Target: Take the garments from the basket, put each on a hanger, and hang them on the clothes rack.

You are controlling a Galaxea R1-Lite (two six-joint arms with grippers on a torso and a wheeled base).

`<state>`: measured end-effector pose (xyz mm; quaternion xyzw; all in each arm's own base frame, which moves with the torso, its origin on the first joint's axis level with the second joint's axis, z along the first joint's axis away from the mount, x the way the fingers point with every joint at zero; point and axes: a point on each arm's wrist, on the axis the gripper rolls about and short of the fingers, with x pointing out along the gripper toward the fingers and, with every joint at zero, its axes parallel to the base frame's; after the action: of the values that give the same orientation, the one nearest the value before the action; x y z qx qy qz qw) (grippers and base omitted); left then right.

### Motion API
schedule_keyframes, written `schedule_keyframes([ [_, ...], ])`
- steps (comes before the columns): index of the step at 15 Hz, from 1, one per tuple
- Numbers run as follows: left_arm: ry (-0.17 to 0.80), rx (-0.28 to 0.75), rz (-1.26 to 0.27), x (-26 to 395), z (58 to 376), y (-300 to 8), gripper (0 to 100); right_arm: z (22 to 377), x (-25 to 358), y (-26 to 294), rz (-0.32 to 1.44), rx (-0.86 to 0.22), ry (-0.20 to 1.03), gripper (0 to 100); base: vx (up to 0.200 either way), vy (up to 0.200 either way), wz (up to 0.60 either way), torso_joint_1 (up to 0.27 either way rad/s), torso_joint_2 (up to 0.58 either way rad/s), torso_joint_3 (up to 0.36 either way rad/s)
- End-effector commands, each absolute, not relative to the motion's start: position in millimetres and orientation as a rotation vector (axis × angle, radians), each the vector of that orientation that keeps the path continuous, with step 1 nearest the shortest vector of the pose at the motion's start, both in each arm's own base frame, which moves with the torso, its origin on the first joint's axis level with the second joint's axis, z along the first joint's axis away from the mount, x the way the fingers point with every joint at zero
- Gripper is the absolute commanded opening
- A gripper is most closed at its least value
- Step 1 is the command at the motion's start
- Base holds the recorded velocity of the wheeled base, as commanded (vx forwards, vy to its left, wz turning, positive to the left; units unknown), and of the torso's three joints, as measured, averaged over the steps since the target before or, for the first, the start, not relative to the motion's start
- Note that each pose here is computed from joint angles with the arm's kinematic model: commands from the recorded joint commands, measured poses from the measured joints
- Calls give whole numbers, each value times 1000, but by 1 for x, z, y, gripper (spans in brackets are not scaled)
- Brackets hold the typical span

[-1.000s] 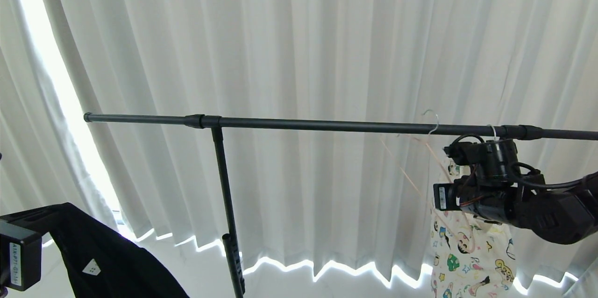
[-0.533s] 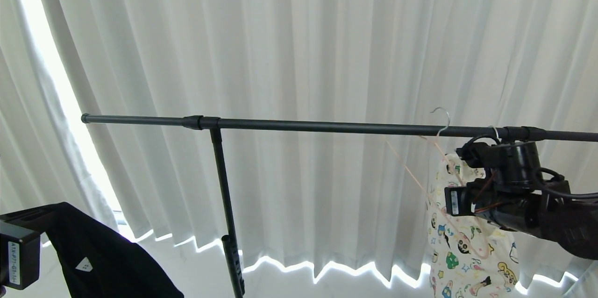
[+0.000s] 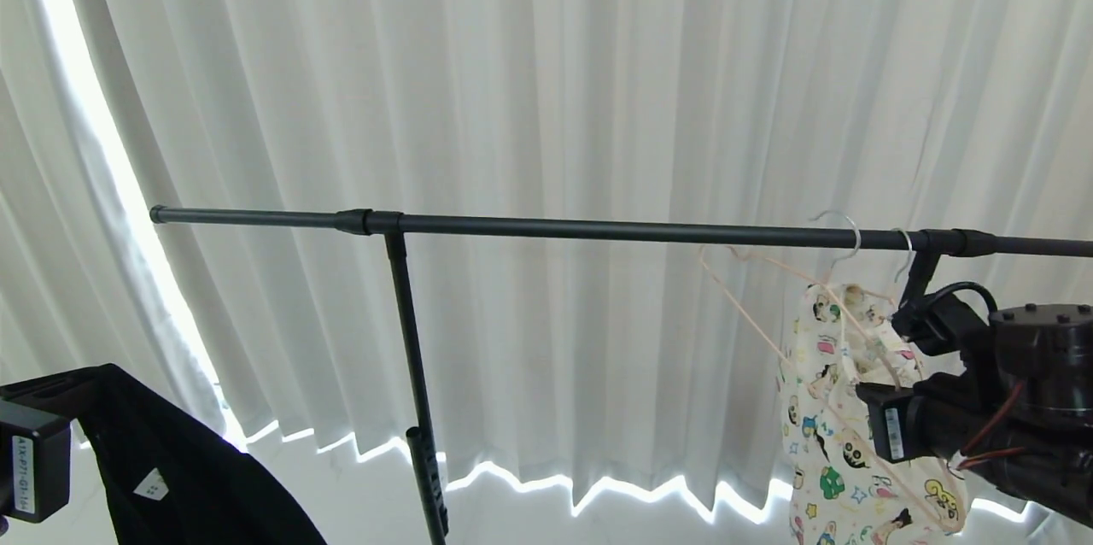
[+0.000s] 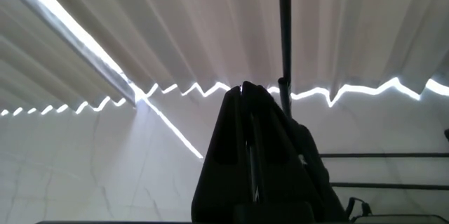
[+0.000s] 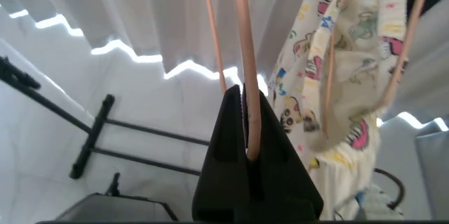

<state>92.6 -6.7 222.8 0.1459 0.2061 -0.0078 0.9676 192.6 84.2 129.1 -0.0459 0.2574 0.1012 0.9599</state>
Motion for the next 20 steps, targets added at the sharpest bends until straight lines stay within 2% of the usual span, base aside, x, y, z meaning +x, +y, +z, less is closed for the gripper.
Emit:
schedule_keyframes([
  [1, 415, 295, -15, 92, 223, -7, 0, 136, 173, 80, 237, -102, 477, 0, -200, 0, 0, 12, 7, 7],
  [8, 426, 296, -16, 89, 217, -6, 0, 139, 159, 93, 333, -121, 457, 0, -200, 0, 0, -4, -2, 4],
  [12, 453, 299, -21, 88, 209, -6, 0, 139, 148, 111, 444, -143, 455, 0, -200, 0, 0, 6, 1, 4],
  [16, 455, 291, -51, 81, 202, -6, 0, 139, 139, 121, 516, -157, 450, 0, 0, 0, 0, 0, 0, 0],
  [19, 443, 270, -200, 71, 191, -9, 0, 139, 132, 130, 577, -168, 449, 0, 0, 0, 0, 0, 0, 0],
  [20, 465, 266, -219, 78, 191, -10, 0, 138, 128, 134, 613, -162, 452, 0, 0, 0, 0, 0, 0, 0],
])
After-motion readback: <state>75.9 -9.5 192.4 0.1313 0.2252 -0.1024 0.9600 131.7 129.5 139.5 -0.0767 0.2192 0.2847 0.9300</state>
